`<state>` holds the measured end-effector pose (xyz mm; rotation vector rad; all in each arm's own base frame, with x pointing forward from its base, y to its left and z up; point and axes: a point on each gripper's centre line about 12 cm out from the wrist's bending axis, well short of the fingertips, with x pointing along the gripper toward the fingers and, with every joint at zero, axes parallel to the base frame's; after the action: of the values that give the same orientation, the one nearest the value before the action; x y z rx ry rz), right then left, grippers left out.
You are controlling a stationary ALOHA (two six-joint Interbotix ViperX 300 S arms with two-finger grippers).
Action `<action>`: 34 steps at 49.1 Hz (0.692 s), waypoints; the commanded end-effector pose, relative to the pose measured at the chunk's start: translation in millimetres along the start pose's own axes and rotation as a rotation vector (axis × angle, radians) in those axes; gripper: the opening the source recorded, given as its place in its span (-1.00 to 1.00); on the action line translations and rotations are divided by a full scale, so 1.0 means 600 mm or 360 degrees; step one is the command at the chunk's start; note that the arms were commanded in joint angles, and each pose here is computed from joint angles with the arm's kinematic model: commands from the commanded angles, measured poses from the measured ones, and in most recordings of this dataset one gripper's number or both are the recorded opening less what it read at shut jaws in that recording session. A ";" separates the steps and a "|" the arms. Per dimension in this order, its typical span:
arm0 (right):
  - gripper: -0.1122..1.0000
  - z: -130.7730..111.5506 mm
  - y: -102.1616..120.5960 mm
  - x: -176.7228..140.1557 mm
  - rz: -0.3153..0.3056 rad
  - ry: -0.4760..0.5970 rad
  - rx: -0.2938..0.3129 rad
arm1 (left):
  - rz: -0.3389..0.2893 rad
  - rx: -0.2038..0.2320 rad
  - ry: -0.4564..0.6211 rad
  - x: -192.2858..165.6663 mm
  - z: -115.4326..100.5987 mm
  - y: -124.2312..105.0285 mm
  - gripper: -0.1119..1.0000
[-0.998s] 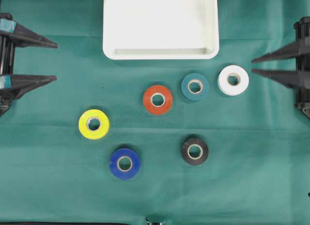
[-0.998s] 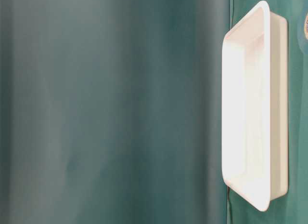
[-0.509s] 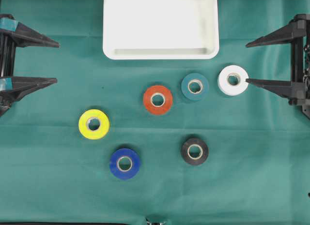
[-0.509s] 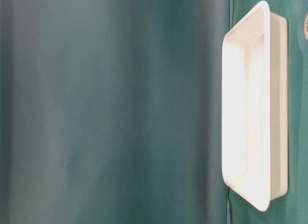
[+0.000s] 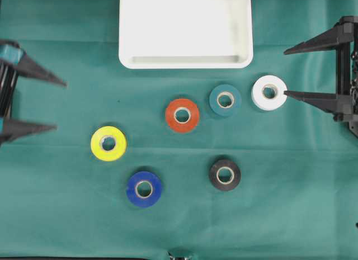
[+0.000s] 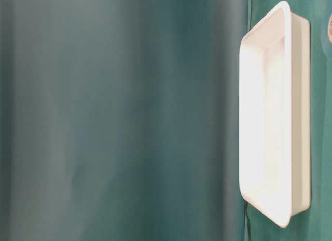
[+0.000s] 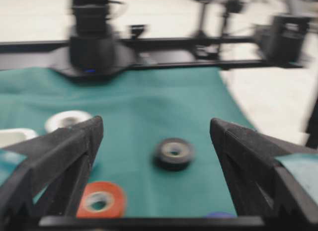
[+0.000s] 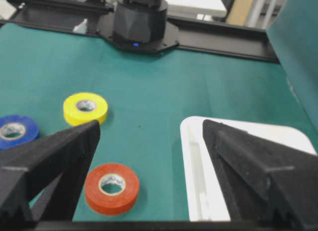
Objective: Pick up the tape from a random location and place it into the white case.
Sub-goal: 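Open the left gripper and start moving it toward the tapes, then move the open left gripper over the blue tape roll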
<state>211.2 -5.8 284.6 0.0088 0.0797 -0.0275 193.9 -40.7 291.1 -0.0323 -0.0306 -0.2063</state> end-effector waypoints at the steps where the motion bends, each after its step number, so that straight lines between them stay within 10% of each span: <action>1: 0.86 0.018 0.000 0.002 -0.0002 -0.0046 0.0005 | -0.0091 -0.0004 -0.0036 0.005 0.017 -0.019 0.99; 34: 0.86 0.017 0.000 0.003 -0.0002 -0.0042 0.0003 | -0.0129 0.0008 -0.0048 0.025 0.017 -0.029 0.99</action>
<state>211.2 -5.8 284.6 0.0088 0.0797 -0.0275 196.3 -60.8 292.8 -0.0252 -0.0351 -0.2994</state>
